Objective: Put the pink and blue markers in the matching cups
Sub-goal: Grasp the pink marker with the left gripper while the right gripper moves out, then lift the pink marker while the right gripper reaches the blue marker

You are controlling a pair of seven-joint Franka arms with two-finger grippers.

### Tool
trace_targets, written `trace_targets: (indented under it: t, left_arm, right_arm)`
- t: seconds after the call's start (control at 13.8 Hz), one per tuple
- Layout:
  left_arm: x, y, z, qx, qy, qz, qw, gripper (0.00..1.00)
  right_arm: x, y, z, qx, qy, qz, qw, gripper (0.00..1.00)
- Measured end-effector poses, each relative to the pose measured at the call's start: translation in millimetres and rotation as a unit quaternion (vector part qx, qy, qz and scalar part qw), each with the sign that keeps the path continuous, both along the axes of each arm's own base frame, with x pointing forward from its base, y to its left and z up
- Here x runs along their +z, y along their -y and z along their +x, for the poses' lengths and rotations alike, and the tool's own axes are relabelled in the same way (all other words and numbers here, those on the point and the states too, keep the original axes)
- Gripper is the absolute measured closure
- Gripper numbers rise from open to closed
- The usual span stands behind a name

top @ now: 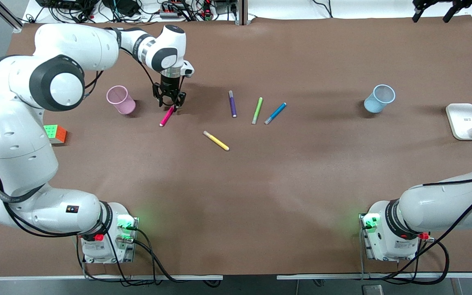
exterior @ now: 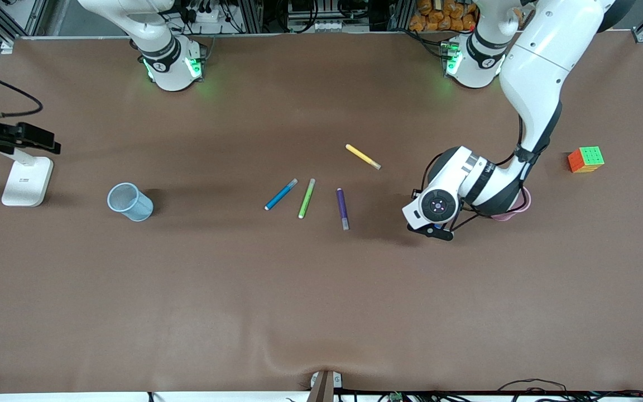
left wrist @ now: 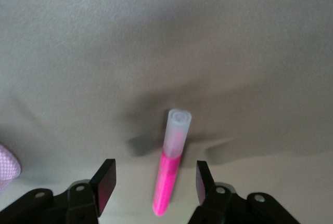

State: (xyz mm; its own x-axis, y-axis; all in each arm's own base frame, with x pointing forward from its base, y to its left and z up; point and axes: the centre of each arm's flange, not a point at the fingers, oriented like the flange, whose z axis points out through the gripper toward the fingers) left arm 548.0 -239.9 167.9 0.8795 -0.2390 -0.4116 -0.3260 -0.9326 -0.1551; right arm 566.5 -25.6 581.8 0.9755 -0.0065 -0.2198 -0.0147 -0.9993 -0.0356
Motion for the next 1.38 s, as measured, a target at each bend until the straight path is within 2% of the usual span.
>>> trace_targets:
  t: [0.15,0.22,0.29,0.36,0.51,0.58,0.87,1.02,1.09,1.24,1.31,1.38]
  left_arm:
    - [-4.2,0.3,-0.6,0.000,-0.002,-0.001,1.000,0.36]
    - [-6.1,0.4,-1.2,0.000,-0.003,-0.001,1.000,0.44]
    - [-6.3,1.8,-1.5,-0.001,-0.004,-0.002,1.000,0.50]
    - [-6.2,2.9,-1.8,-0.002,-0.003,-0.002,1.000,0.50]
    - [-5.6,6.1,-2.7,-0.005,-0.003,-0.003,1.000,0.62]
    - [-5.6,6.3,-2.8,-0.005,-0.003,-0.003,1.000,0.62]
    - [-5.7,6.1,-2.7,-0.005,-0.003,-0.003,1.000,0.62]
    - [-5.6,6.7,-2.7,-0.005,-0.003,-0.004,1.000,0.66]
    - [-5.5,7.0,-2.8,-0.005,-0.003,-0.004,1.000,0.71]
    - [-5.5,7.5,-2.9,-0.005,-0.003,-0.004,1.000,0.75]
    - [-5.4,7.7,-2.9,-0.006,-0.003,-0.004,1.000,0.82]
    - [-5.5,7.8,-3.0,-0.006,-0.003,-0.004,1.000,0.83]
  right_arm:
    - [-36.0,-2.4,12.5,0.002,-0.034,-0.001,0.999,0.00]
    - [-51.2,-2.0,18.0,0.002,-0.047,-0.002,0.999,0.00]
    - [-61.7,-1.5,21.7,0.002,-0.056,-0.005,0.998,0.00]
    - [-67.0,-1.1,23.4,0.004,-0.060,-0.007,0.998,0.00]
    - [-67.9,-1.3,22.5,0.005,-0.066,-0.007,0.998,0.00]
    - [-68.1,-1.0,20.9,0.000,-0.072,-0.008,0.997,0.00]
    - [-70.1,-15.3,17.2,-0.072,-0.090,-0.035,0.993,0.00]
    - [-77.1,-38.7,14.8,-0.093,-0.100,-0.046,0.989,0.00]
    - [-82.6,-51.2,12.9,-0.109,-0.108,-0.050,0.987,0.00]
    - [-93.4,-75.2,8.6,-0.145,-0.122,-0.057,0.980,0.00]
    - [-99.5,-87.1,5.5,-0.159,-0.130,-0.064,0.977,0.00]
    - [-107.3,-100.9,2.2,-0.176,-0.137,-0.071,0.972,0.00]
